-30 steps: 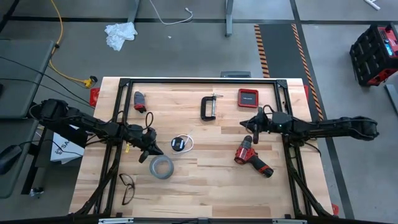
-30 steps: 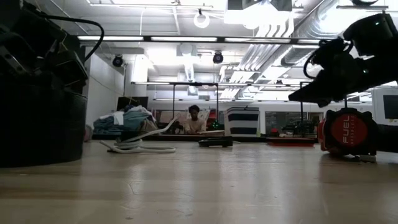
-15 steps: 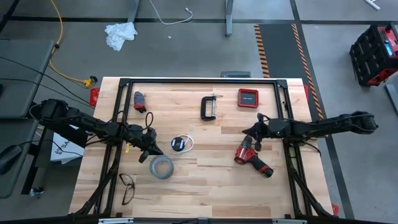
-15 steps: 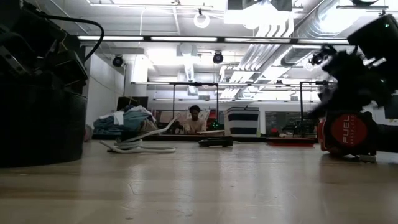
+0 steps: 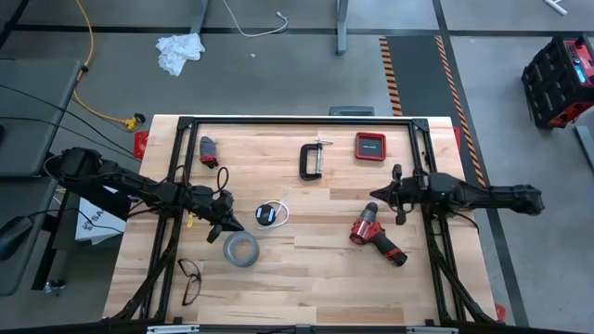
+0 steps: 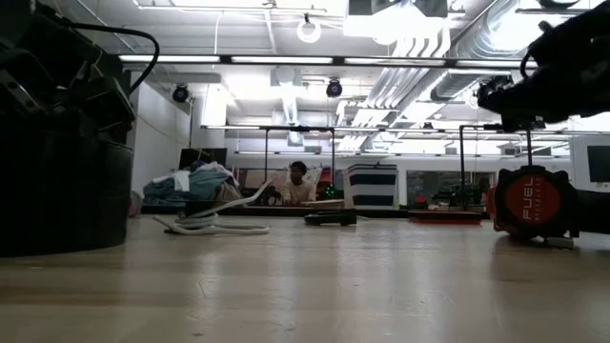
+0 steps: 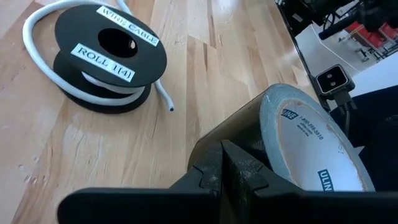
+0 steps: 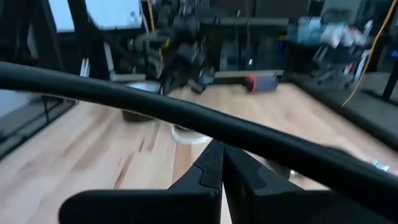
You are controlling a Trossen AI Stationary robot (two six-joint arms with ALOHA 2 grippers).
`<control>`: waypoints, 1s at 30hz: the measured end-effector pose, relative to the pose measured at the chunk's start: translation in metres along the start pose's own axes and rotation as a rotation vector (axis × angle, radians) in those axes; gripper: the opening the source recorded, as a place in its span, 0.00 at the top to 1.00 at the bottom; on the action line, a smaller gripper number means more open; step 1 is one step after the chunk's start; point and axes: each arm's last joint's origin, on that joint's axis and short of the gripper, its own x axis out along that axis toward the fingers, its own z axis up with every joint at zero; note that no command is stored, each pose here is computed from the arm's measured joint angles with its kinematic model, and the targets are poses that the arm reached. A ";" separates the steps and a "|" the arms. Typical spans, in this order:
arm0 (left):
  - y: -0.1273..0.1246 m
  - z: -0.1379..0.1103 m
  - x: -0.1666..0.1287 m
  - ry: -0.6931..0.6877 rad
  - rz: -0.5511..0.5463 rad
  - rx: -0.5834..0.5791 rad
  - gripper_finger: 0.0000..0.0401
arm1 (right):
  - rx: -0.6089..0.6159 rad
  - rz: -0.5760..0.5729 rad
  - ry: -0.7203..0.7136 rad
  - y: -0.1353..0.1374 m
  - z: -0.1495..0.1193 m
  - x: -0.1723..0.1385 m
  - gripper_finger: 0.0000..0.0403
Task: Coil cords
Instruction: Return to Home Position
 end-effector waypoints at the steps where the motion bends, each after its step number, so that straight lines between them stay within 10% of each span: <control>1: 0.000 0.000 0.000 -0.002 -0.001 0.001 0.99 | 0.001 -0.007 -0.026 -0.001 0.002 -0.002 1.00; 30: 0.000 0.000 -0.002 0.000 0.001 0.000 0.99 | 0.000 0.008 -0.091 0.001 0.007 -0.006 1.00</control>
